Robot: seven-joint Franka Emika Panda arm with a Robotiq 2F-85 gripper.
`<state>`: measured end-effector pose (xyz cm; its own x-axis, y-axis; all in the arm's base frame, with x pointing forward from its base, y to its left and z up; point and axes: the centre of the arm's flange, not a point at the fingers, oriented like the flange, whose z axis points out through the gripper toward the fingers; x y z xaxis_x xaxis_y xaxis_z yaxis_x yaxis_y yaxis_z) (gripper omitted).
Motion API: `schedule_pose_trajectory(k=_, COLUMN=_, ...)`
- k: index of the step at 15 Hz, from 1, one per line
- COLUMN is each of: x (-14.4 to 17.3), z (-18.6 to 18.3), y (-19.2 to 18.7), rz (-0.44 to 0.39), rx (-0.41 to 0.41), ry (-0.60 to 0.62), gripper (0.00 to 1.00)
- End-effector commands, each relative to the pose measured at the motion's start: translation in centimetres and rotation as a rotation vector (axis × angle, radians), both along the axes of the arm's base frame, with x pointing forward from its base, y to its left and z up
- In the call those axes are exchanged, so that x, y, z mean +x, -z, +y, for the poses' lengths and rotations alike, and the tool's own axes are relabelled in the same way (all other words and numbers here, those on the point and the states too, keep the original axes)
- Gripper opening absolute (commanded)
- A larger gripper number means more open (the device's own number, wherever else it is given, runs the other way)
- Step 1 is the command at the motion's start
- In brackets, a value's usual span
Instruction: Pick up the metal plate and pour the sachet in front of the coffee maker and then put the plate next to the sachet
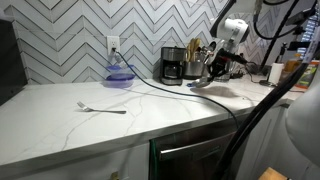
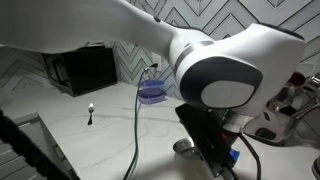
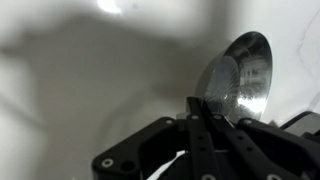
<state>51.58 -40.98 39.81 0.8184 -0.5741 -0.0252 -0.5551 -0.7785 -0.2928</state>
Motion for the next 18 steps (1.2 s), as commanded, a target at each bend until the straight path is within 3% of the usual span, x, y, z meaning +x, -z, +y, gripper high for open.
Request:
schedule_pose_trajectory(k=1, x=0.9, z=-1.3, y=1.9, rz=0.007, rx=0.113, ry=-0.038, gripper=0.01)
schedule_pose_trajectory(k=5, x=1.4, z=-1.8, y=4.1, rz=-0.012, rx=0.214, ry=-0.079, gripper=0.01)
schedule_pose_trajectory(k=11, x=1.6, z=-3.4, y=5.9, rz=-0.010, rx=0.244, ry=-0.114, gripper=0.01)
schedule_pose_trajectory(k=13, x=1.8, z=-3.7, y=5.8, rz=-0.010, rx=0.225, ry=-0.117, gripper=0.28)
schedule_pose_trajectory(k=18, x=2.1, z=-3.9, y=5.3, rz=-0.007, rx=0.188, ry=-0.117, gripper=0.63)
